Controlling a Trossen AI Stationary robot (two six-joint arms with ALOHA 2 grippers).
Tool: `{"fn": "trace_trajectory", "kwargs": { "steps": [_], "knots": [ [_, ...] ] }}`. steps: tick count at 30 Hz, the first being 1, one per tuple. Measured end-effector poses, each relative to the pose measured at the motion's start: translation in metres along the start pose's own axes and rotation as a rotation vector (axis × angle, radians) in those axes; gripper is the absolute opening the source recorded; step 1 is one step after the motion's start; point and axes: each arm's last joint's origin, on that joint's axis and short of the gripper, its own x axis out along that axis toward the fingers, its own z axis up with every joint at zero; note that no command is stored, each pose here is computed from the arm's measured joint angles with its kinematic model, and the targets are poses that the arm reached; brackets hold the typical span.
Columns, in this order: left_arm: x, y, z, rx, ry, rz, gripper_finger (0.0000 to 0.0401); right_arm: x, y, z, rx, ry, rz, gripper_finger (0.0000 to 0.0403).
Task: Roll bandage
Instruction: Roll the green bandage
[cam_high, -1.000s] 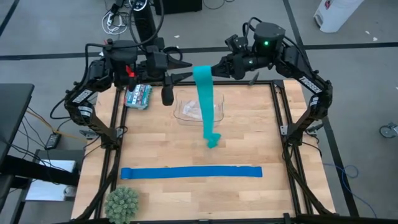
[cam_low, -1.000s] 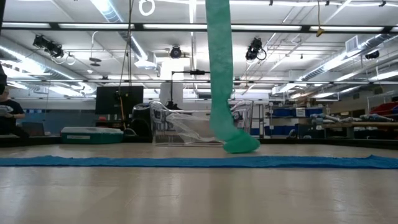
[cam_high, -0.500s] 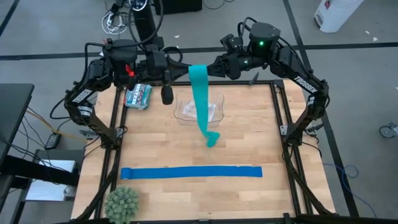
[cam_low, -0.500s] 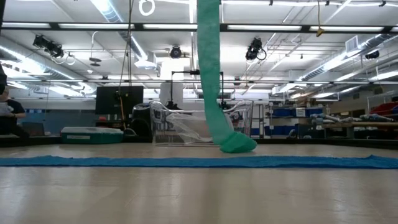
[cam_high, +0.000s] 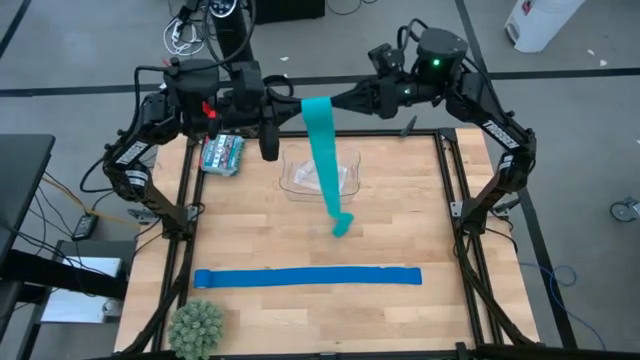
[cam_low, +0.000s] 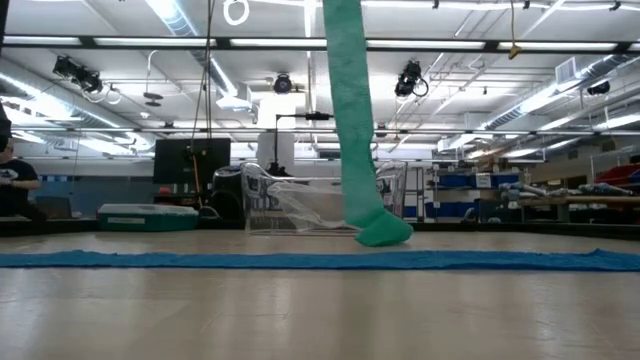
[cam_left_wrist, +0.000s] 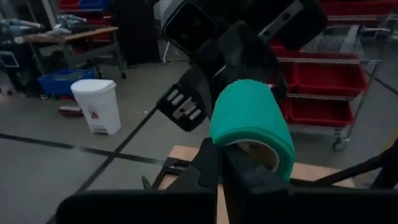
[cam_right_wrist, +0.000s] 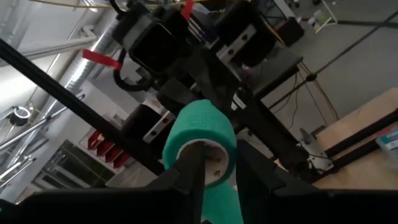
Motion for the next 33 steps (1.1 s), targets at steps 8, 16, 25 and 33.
{"fn": "trace_trajectory", "kwargs": {
  "steps": [8,16,25,33],
  "knots": [
    [0.001,0.005,0.000,-0.132,-0.002,-0.024,0.0006,-0.015,0.011,0.000,-0.041,-0.005,-0.001,0.0079],
    [-0.002,0.012,0.003,-0.210,-0.021,-0.045,0.0006,-0.017,0.026,-0.011,-0.173,0.027,0.024,0.0079],
    [-0.002,0.012,0.004,-0.212,-0.032,-0.046,0.0006,-0.001,0.029,-0.029,-0.286,0.055,-0.065,0.0079],
    [-0.002,0.012,0.004,-0.261,-0.030,-0.047,0.0006,0.007,0.023,-0.038,-0.402,0.089,-0.163,0.0079]
  ]
}}
